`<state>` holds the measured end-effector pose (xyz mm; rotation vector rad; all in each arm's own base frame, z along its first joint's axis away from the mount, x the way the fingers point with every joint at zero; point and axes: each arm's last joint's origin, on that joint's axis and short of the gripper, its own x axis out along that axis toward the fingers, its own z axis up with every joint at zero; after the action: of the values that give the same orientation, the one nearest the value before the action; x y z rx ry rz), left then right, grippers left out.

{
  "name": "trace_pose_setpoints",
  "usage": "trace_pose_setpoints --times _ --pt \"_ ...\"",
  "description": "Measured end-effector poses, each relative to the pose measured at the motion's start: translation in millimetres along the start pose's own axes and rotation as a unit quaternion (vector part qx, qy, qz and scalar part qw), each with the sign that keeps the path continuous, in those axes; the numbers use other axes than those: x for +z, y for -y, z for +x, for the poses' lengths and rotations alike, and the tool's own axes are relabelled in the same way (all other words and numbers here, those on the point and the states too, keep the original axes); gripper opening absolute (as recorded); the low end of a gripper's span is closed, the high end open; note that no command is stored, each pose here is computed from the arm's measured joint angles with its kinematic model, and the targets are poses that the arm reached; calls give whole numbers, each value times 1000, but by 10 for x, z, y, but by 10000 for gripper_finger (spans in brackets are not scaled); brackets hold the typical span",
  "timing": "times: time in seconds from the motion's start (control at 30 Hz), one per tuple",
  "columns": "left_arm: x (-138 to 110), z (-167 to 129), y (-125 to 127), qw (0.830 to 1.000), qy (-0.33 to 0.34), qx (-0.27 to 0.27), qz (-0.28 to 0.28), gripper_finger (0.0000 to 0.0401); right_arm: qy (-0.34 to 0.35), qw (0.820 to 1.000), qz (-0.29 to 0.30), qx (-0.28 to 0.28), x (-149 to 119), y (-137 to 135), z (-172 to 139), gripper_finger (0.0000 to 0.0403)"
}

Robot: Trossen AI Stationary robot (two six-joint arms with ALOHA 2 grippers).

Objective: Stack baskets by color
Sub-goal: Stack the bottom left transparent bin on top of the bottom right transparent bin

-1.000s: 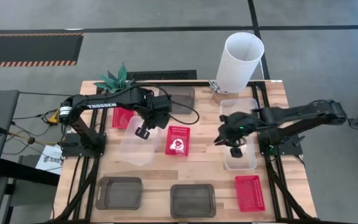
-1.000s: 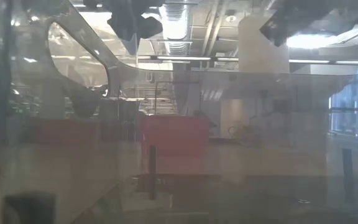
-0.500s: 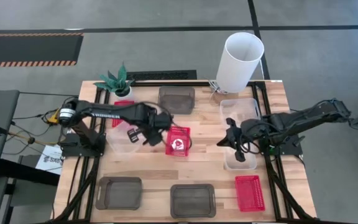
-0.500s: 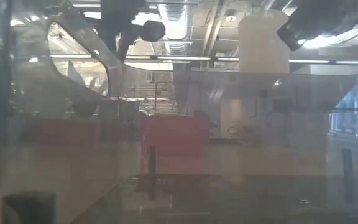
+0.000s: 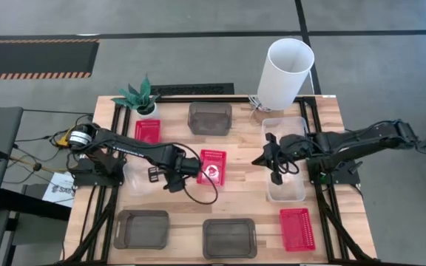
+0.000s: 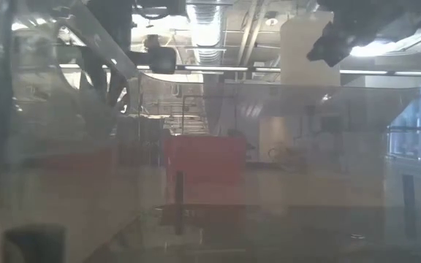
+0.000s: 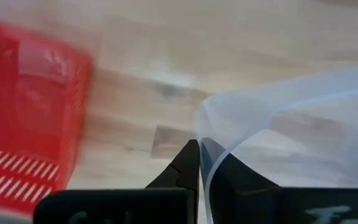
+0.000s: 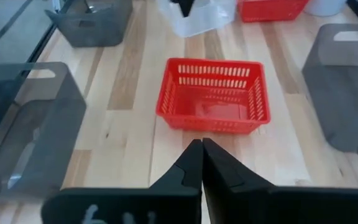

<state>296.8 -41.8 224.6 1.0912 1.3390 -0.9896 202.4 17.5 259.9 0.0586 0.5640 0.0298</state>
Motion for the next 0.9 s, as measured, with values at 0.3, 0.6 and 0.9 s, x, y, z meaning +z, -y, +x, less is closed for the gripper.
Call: trace_pose_setpoints --times 0.3,0.6,0.9 --pt "35 15 -22 998 34 5 -57 36 3 1000 5 -5 9 30 0 19" --pt "32 -89 -91 987 31 31 -158 165 3 1000 6 1 6 8 -1 18" --pt "-512 -321 89 807 52 -34 -587 223 2 1000 4 2 5 9 -1 22"
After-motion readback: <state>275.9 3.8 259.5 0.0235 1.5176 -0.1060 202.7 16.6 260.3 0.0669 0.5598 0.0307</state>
